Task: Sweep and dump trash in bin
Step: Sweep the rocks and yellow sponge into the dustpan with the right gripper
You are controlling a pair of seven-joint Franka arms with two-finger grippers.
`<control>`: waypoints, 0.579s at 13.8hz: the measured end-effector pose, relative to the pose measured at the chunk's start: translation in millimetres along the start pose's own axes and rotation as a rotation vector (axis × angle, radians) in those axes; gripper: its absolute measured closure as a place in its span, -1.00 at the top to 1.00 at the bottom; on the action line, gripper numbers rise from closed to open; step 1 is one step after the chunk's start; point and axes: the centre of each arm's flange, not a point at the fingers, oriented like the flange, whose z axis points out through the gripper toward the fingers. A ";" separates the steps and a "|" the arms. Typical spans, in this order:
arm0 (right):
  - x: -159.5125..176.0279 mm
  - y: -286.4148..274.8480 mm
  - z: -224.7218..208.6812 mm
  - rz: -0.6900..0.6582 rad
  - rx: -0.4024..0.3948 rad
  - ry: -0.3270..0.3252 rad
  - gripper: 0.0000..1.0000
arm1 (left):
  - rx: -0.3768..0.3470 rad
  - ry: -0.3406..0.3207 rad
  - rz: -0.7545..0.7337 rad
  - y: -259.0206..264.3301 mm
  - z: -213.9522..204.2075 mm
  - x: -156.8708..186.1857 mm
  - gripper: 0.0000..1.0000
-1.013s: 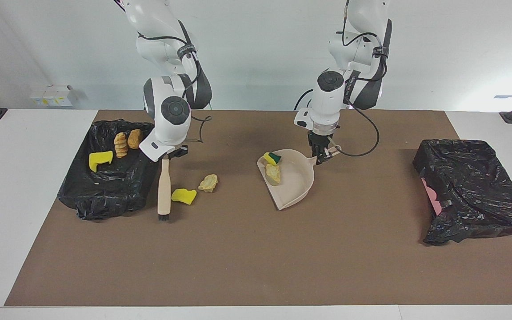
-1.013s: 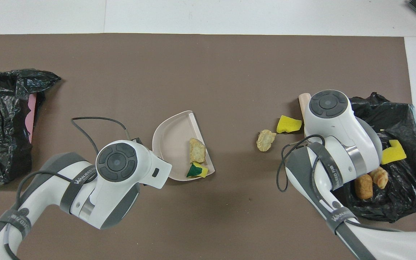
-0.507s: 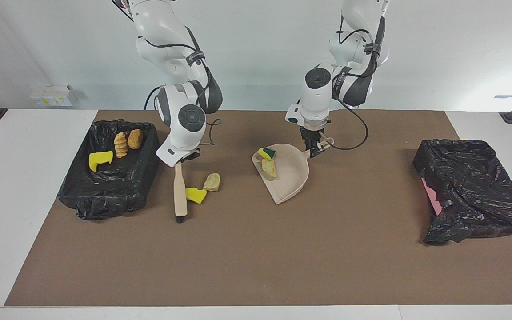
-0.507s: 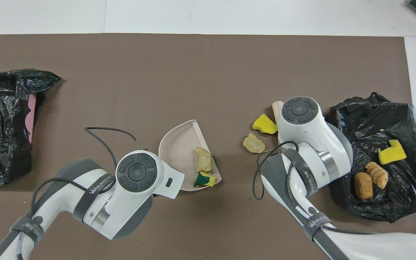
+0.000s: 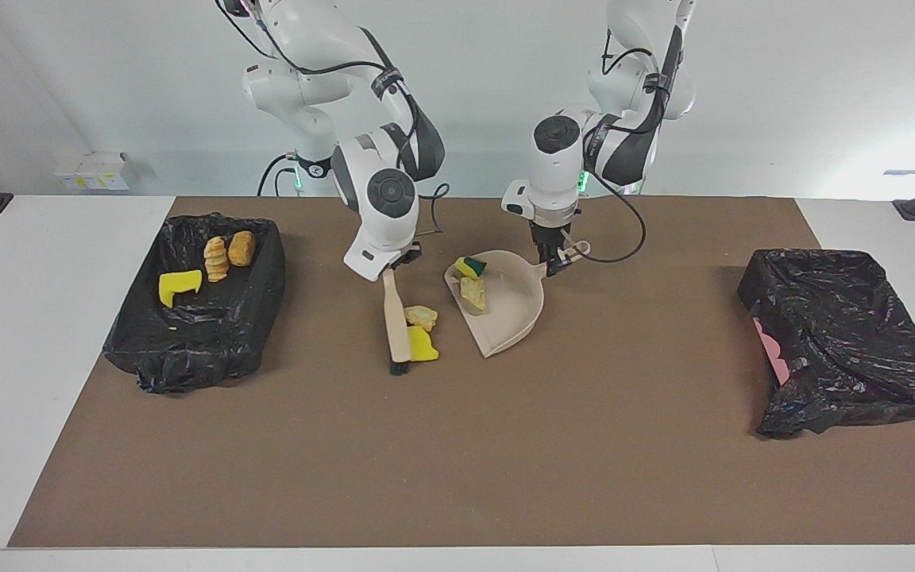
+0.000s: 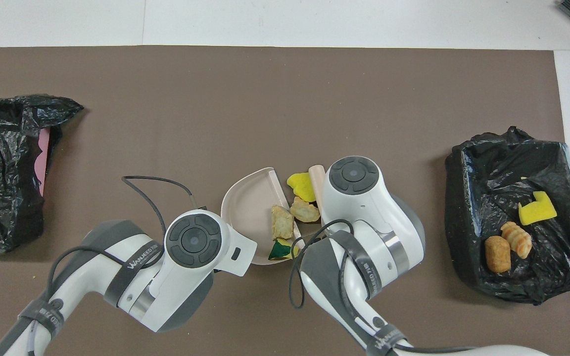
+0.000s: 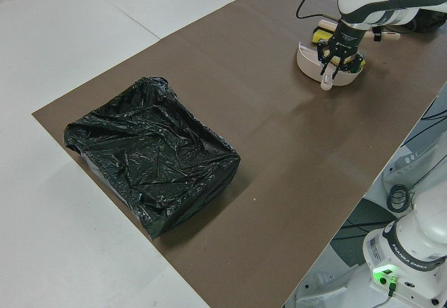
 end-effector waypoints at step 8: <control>-25.6 -67.8 -18.8 -0.085 0.048 0.013 -0.47 | 0.026 0.043 -0.003 -7.4 4.6 4.0 -0.37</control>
